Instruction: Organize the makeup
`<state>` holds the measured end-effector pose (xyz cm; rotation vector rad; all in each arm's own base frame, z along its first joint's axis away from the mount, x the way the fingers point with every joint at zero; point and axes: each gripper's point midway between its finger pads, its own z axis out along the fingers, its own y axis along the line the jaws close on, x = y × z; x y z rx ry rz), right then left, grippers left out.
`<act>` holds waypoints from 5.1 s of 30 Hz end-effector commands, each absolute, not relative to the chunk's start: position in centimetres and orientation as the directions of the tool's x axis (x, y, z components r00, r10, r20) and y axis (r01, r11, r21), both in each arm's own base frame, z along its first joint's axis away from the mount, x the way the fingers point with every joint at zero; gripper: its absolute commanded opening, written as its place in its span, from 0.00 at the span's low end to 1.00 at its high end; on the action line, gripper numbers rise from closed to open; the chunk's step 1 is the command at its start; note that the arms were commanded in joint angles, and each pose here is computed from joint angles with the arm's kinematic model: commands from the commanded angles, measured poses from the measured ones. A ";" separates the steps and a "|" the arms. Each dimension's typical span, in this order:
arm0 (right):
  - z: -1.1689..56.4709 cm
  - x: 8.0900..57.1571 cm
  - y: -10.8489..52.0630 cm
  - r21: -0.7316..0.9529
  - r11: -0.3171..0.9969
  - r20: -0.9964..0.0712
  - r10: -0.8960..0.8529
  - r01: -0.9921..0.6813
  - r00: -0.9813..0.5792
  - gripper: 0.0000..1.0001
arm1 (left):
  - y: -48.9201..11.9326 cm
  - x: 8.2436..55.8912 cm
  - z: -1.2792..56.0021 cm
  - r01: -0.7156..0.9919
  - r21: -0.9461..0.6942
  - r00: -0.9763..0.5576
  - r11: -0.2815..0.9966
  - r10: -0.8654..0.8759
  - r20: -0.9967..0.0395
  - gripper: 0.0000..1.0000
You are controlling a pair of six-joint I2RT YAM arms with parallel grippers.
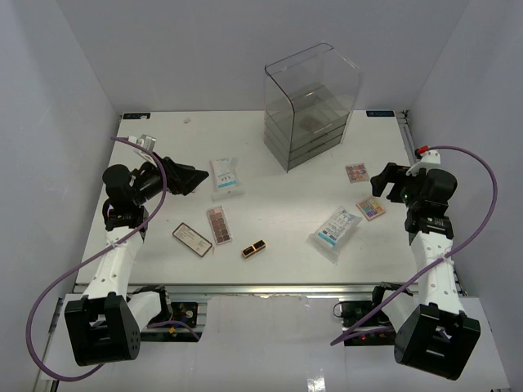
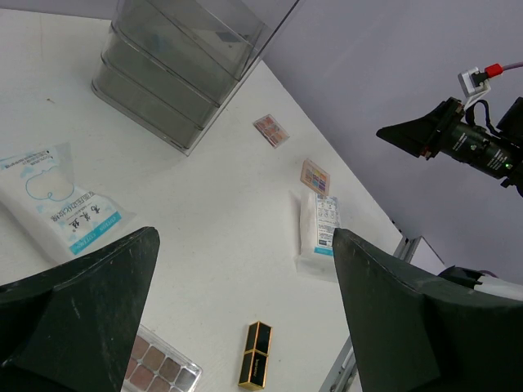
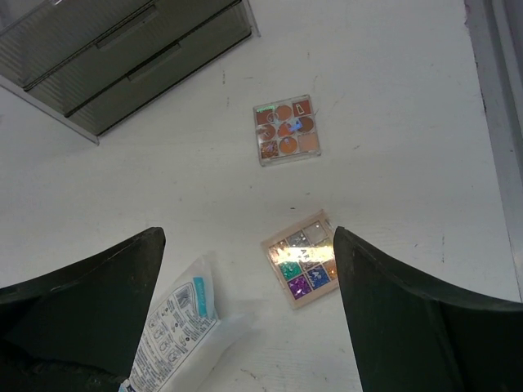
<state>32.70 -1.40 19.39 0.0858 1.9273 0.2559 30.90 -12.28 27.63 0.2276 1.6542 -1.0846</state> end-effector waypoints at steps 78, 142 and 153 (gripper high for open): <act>25.6 50.8 12.4 0.771 0.328 -0.609 0.631 -0.546 -0.481 0.08 | -13.0 31.3 26.4 0.651 -0.510 -0.399 0.562 -0.318 -0.860 0.98; 32.1 41.7 12.2 0.608 0.442 -0.768 0.538 -0.660 -0.347 0.16 | -42.0 39.6 34.7 0.762 -0.577 -0.497 0.294 -0.304 -0.813 0.31; 27.2 36.7 11.9 0.290 0.589 -0.954 0.111 -0.754 -0.279 0.29 | -41.0 39.7 38.5 0.735 -0.629 -0.521 0.252 -0.383 -0.763 0.15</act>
